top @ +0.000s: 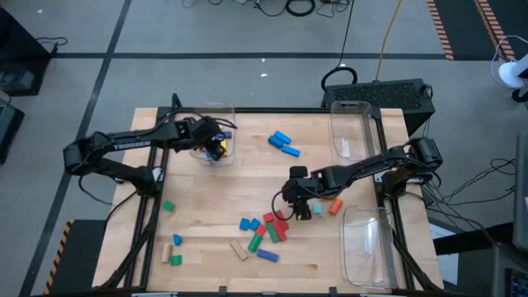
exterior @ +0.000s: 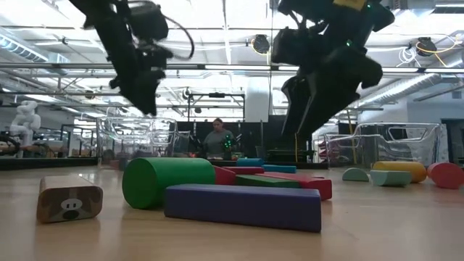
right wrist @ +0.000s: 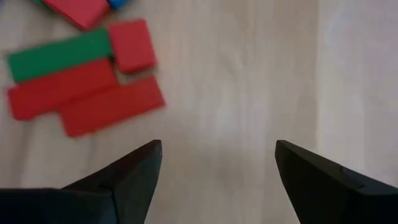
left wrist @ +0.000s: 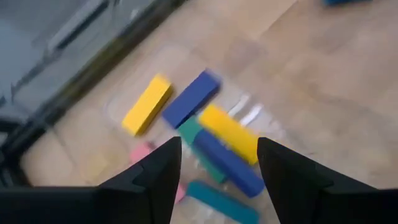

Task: Sort blocks by size
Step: Put the red rectangle block into the top left transparent bin

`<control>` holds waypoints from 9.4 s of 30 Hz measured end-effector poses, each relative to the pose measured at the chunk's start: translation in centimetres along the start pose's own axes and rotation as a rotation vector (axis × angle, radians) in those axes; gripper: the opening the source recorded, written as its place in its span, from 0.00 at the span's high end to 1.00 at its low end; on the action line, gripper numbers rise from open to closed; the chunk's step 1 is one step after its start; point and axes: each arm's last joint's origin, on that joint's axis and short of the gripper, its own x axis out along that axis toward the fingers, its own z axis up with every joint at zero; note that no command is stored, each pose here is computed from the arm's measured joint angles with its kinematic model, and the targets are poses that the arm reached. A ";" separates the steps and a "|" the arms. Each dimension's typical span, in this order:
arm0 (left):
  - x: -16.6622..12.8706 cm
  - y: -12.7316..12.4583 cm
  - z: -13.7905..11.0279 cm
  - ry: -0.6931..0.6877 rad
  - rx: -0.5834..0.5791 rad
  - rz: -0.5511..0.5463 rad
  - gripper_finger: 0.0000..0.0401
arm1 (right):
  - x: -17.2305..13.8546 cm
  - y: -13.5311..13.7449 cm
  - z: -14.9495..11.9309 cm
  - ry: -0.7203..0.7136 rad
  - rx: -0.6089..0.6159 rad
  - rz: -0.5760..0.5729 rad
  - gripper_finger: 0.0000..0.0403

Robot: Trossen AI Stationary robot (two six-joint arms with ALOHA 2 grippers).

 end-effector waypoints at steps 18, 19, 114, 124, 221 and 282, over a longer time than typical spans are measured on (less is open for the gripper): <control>-5.1 -8.2 -1.7 -0.244 0.265 -0.327 0.47 | 0.5 0.3 0.5 -0.052 0.600 0.022 0.26; -5.2 -8.5 -1.9 -0.243 0.290 -0.335 0.47 | 0.9 0.3 0.6 -0.052 0.644 0.022 0.26; -3.0 -12.1 -2.2 -0.218 0.058 -0.377 0.47 | 4.7 2.3 1.0 -0.020 0.398 -0.285 0.81; -3.2 -12.5 -1.8 -0.254 0.058 -0.434 0.47 | 4.2 2.4 2.5 -0.205 0.211 -0.536 0.81; -4.1 -17.6 0.2 -0.751 0.616 -1.081 0.84 | -7.5 -2.0 8.2 -0.835 -0.387 0.285 0.55; 3.2 1.6 -0.8 0.233 -0.052 -0.049 0.74 | 0.7 -0.4 -5.8 -0.051 0.599 -0.065 0.33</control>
